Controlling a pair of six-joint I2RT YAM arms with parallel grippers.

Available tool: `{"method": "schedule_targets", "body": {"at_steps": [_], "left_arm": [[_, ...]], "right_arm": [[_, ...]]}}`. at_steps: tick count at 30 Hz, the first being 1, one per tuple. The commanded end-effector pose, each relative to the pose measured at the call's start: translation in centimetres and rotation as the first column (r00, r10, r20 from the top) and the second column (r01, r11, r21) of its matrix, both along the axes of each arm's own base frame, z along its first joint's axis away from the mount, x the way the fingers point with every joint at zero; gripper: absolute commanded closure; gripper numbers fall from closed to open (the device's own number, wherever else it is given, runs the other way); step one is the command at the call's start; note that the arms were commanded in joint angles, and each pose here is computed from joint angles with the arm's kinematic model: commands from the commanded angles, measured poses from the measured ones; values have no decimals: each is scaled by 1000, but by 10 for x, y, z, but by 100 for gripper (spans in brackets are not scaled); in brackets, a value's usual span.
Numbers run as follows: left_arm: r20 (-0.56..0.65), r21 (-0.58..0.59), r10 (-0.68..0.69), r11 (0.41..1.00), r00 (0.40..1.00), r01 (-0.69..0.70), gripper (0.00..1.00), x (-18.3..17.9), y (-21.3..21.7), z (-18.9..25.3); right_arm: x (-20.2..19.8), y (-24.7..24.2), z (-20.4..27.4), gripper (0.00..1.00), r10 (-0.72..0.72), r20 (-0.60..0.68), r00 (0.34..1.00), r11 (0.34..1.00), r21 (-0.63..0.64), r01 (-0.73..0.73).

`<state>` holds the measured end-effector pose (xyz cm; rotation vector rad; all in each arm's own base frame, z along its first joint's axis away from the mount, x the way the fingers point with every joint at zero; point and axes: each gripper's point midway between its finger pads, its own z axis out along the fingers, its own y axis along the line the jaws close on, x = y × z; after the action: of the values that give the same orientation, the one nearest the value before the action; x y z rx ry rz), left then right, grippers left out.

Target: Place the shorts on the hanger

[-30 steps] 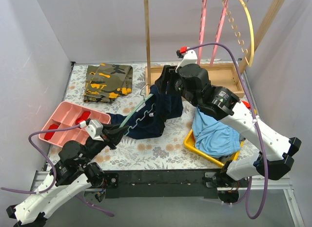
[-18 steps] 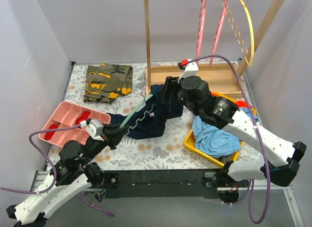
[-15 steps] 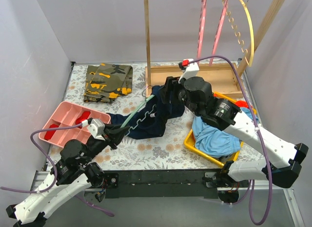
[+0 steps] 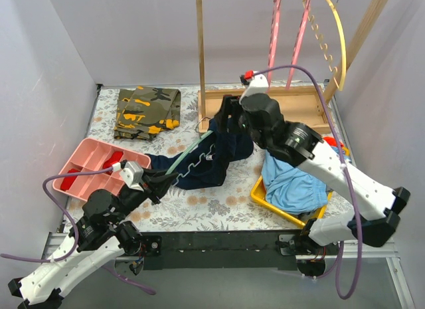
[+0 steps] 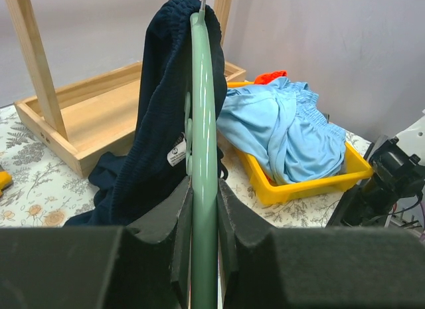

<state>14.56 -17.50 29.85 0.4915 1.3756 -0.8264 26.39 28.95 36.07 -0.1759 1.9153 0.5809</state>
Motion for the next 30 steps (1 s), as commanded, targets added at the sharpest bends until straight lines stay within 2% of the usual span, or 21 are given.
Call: {"method": "schedule_targets", "body": {"at_steps": [1,4,8,12,19,25,30], "left_arm": [[102,-83,11,997,995,-2,100,-4,6,40],[108,-74,23,997,994,-15,100,-2,7,39],[132,-69,46,997,990,-37,100,1,10,41],[145,-35,63,998,987,-59,100,5,12,37],[162,13,100,995,982,-104,100,10,17,29],[183,35,107,993,977,-115,100,12,18,29],[179,65,105,991,978,-118,100,17,13,25]], "right_arm": [[12,11,27,29,-85,-77,993,994,64,90],[19,15,34,27,-92,-113,989,987,120,106],[18,12,10,27,-136,-254,958,986,64,156],[23,6,14,27,-176,-298,938,975,82,209],[24,34,-32,28,-141,-490,860,974,89,210],[33,42,-57,28,-145,-580,802,964,100,247],[31,64,-75,34,-86,-645,759,973,109,203]]}}
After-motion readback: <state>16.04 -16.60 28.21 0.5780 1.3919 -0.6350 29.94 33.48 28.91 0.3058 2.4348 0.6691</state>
